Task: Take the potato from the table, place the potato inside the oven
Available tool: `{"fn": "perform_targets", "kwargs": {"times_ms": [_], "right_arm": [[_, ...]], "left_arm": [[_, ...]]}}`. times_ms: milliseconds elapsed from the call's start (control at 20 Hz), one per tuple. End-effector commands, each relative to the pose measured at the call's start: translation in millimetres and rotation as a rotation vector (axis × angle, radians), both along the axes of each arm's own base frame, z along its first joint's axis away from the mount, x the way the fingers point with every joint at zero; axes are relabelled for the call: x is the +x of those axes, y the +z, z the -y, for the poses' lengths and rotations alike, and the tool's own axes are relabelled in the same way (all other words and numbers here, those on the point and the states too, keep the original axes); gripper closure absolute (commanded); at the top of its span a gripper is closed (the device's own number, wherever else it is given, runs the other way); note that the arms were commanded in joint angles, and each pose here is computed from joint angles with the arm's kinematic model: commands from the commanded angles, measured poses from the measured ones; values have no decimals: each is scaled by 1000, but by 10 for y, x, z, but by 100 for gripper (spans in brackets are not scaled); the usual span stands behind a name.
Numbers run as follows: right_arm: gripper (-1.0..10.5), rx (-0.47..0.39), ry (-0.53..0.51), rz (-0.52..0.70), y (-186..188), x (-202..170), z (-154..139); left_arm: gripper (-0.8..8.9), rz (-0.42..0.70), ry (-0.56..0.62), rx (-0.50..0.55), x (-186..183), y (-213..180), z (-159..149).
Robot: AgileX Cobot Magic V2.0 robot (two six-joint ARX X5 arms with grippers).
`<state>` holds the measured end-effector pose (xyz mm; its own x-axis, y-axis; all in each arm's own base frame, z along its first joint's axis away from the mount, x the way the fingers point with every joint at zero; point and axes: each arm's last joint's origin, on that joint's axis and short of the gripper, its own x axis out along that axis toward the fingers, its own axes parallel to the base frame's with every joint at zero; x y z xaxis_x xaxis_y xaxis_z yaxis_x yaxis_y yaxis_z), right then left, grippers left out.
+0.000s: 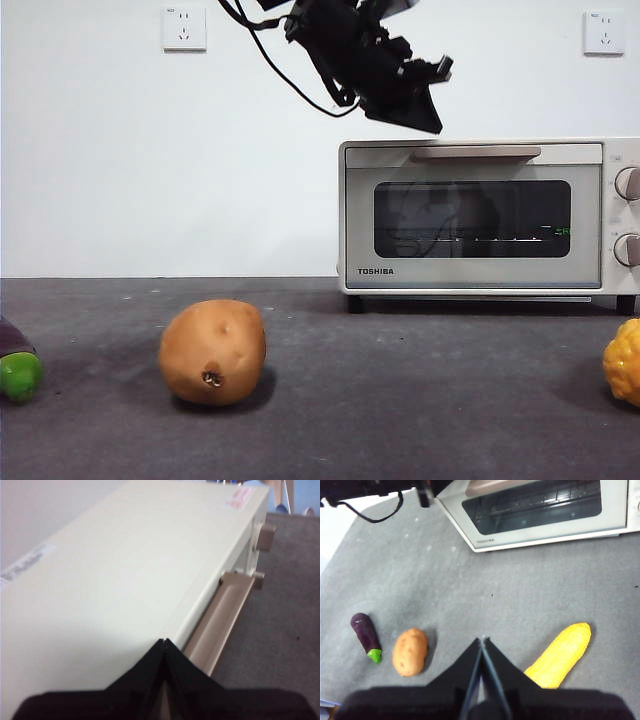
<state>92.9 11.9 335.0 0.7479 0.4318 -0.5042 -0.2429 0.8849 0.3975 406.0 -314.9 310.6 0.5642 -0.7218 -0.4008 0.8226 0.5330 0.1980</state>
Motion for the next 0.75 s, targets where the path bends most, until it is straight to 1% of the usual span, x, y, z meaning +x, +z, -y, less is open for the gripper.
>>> {"fn": "perform_targets", "kwargs": {"times_ms": [50, 400, 750], "right_arm": [[946, -12, 9, 18, 17, -7, -1], [946, -16, 12, 20, 17, -7, -1], [946, -20, 14, 14, 11, -11, -1]], "left_arm": [[822, -1, -18, 28, 22, -134, 64], [822, -43, -11, 53, 71, -321, 102], [822, -70, 3, 58, 70, -355, 101]]}}
